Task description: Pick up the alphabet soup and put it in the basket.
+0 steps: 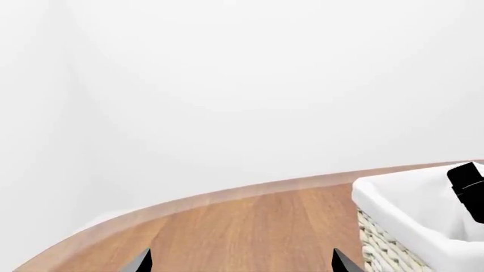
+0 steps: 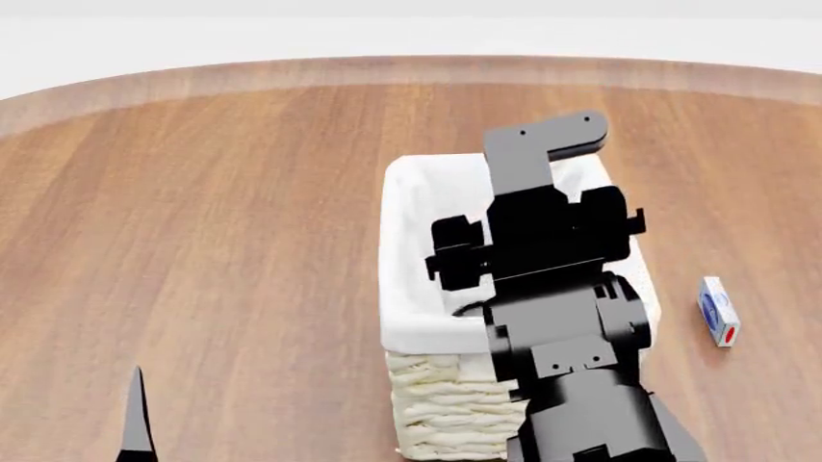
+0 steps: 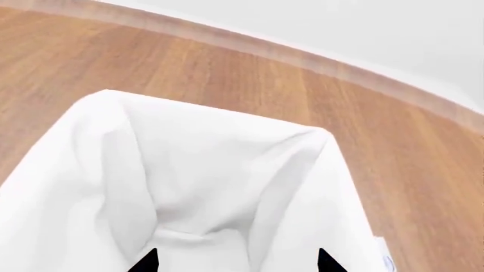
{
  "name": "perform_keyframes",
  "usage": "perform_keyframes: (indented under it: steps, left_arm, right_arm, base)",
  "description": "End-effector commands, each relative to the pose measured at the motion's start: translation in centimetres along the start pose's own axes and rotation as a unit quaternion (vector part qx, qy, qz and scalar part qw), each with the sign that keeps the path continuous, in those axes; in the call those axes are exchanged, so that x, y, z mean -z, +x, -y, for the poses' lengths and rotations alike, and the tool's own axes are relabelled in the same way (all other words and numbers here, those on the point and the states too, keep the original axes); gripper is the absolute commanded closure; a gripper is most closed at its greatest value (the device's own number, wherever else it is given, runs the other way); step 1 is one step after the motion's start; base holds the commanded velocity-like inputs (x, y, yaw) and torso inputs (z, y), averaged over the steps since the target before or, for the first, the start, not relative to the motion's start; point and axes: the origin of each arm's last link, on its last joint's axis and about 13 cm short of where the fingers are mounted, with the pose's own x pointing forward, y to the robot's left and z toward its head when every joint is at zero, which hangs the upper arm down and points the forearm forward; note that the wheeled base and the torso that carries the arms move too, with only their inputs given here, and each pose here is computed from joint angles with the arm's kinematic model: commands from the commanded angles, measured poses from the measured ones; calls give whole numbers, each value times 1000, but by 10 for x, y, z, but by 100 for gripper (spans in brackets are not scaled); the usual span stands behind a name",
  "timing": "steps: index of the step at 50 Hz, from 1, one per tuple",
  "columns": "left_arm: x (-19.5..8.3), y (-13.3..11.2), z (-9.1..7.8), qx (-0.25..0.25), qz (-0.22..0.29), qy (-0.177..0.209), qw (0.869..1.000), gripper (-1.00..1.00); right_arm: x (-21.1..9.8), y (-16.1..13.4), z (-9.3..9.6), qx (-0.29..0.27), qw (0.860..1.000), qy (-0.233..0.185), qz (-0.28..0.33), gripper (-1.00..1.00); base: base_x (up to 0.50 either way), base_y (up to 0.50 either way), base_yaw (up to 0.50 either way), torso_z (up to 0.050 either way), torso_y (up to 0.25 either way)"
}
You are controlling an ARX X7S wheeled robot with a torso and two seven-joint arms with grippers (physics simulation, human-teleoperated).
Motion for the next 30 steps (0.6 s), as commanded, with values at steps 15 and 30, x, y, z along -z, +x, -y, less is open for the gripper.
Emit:
perform_keyframes:
  steps: [15,30]
  left_arm:
    - [0,0,1,0,-1,0,1000,-100]
    - [0,0,1,0,-1,1,1000,-100]
  right_arm:
    - [-36,1,7,21,973,120,196,-100]
    - [-55,-3,12,22,952,141,271,-100]
  base:
    - [0,0,0,0,0]
    - [0,0,0,0,0]
